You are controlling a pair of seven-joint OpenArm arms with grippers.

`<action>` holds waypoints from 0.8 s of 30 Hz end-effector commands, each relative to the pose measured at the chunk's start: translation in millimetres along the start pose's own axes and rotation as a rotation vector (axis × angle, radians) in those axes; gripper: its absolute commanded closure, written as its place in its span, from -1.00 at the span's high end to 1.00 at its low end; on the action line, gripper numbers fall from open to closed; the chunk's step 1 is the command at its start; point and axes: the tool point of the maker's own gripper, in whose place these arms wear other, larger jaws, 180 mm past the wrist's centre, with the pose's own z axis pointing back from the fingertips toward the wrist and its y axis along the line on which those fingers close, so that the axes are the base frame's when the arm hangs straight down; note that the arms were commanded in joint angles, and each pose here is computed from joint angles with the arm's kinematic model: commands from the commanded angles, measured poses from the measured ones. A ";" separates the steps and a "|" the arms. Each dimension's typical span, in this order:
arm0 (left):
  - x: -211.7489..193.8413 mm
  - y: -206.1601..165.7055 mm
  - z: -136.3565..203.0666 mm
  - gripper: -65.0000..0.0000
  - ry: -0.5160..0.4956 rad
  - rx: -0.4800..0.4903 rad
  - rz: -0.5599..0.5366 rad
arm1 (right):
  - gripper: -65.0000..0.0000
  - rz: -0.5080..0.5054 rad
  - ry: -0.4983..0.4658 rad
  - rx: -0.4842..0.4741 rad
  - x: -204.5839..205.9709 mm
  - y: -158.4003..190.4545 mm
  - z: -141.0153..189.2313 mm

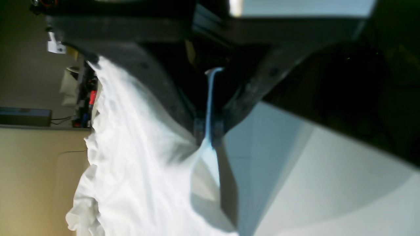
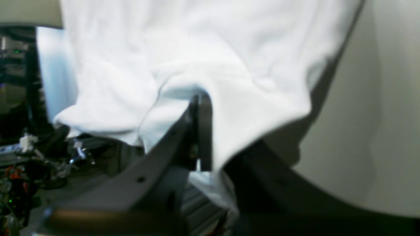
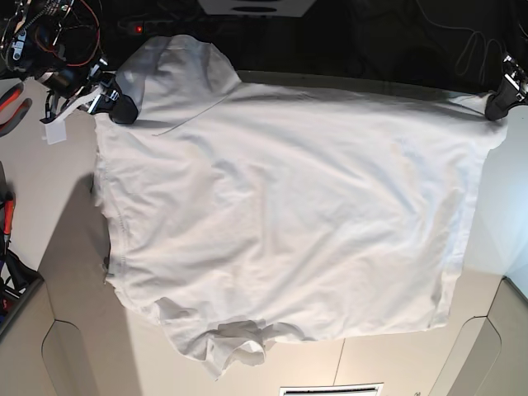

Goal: Layout the t-shirt on the table in an organized manner, then fold the t-shirt properly
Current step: 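Lift the grasped edge with both grippers and fold it toward the hem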

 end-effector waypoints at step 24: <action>72.5 -27.0 14.6 -1.00 -0.131 -0.056 -0.101 | -1.00 0.156 -0.114 0.031 8.1 53.2 40.7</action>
